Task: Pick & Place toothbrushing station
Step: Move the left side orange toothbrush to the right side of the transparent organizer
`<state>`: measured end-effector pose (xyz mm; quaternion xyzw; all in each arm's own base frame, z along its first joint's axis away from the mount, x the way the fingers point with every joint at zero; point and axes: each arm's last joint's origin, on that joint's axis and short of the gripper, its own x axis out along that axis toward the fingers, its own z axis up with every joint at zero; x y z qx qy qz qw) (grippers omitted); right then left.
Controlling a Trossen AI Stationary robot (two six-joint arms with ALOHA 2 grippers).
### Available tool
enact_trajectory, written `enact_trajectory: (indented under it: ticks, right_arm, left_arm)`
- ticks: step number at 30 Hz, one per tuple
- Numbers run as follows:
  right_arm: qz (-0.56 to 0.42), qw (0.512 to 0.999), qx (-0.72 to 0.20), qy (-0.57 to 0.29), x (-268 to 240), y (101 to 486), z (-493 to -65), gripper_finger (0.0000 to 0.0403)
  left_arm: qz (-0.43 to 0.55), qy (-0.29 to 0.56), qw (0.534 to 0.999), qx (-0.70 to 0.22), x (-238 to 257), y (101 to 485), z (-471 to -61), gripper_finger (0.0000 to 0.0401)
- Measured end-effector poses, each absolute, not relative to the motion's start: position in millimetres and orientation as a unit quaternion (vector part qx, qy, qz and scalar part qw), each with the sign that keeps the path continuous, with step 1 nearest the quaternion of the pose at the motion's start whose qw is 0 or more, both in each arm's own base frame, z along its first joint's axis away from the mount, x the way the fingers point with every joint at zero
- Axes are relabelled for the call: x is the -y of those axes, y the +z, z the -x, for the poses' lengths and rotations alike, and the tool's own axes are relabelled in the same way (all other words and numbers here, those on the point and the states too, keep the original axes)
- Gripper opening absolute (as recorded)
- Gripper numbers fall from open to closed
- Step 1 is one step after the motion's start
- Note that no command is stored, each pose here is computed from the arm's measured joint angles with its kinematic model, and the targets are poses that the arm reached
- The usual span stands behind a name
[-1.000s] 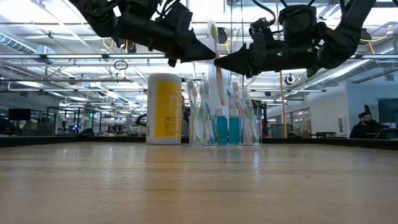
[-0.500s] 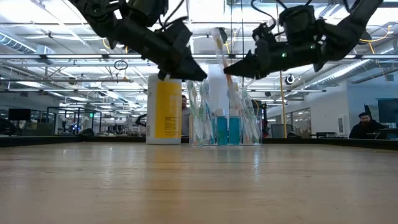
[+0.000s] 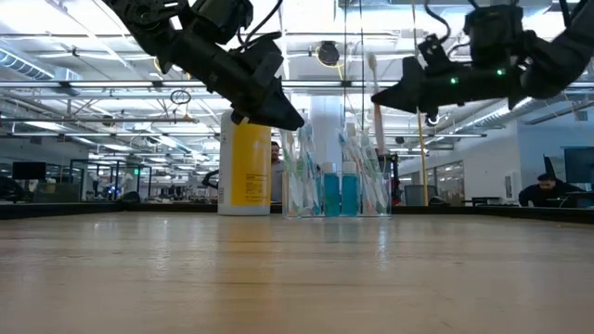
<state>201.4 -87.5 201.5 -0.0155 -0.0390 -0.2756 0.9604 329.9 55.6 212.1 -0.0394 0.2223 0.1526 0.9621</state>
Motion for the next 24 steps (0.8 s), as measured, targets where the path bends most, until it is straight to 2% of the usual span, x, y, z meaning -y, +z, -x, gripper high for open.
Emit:
enact_trajectory:
  ticks: [5,24]
  right_arm:
    - [-0.005,0.959,0.062,-0.275,89.2,190.5,-196.1,0.0017]
    - [-0.071,0.960,-0.051,-0.267,95.4,136.3,-213.9,0.0017]
  left_arm:
    - [0.031,0.151,0.967,-0.203,-56.1,215.9,-331.6,0.0127]
    - [0.056,0.149,0.970,-0.183,-55.3,218.8,-333.0,0.0127]
